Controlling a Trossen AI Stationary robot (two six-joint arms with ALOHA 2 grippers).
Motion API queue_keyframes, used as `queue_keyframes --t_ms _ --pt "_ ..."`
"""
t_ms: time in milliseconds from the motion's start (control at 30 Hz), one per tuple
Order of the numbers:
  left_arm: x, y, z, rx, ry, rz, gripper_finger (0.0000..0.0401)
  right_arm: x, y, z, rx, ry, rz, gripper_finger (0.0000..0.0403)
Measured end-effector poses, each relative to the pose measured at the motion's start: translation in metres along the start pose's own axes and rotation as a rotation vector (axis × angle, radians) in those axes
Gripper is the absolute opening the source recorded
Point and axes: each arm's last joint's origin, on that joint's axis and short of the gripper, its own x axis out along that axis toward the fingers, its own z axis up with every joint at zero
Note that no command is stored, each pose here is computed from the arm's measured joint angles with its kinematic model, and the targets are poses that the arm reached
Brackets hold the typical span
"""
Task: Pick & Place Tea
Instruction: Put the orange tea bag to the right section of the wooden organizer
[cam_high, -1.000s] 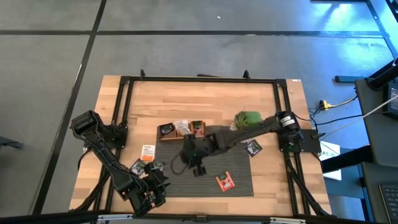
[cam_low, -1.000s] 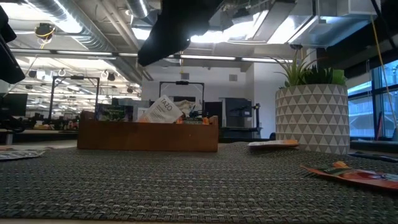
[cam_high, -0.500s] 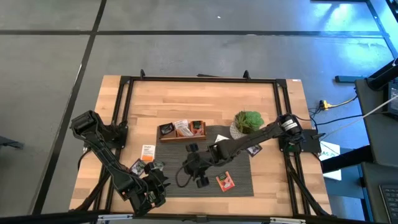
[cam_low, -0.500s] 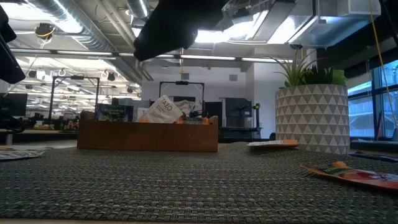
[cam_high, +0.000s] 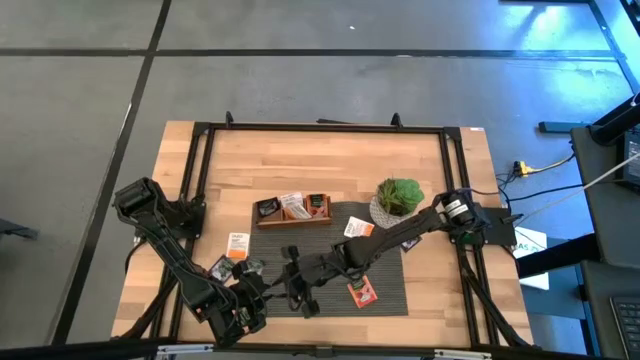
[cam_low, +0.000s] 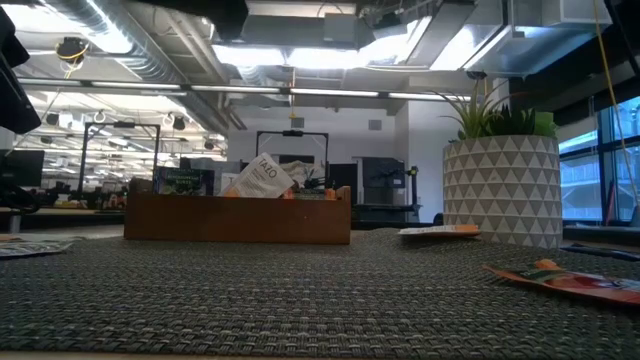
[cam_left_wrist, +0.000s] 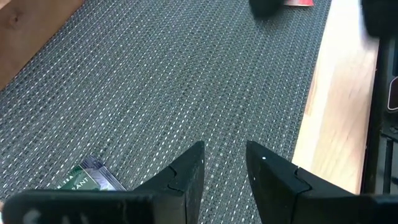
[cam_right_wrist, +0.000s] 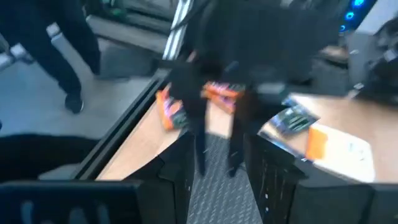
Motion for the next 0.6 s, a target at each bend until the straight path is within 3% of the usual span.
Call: queue_keyframes --t_ms 133,300,467,600 --pt "0.000 0.000 0.000 0.000 0.002 -0.002 0.0114 0.000 0.010 -0.018 -0.032 -0.012 0.016 0.0139" --pt "0.000 -0.001 0.000 -0.012 0.003 -0.009 0.0114 -0.018 0.013 -0.050 0.019 -0.091 0.017 0.0139" --pt "0.000 -0.001 0.000 -0.013 0.002 -0.008 0.0114 -0.048 0.012 -0.054 0.022 -0.150 0.013 0.0139" --pt "0.000 -0.001 0.000 -0.013 0.002 -0.007 0.0114 -0.071 0.013 -0.063 0.024 -0.109 0.016 0.0139"
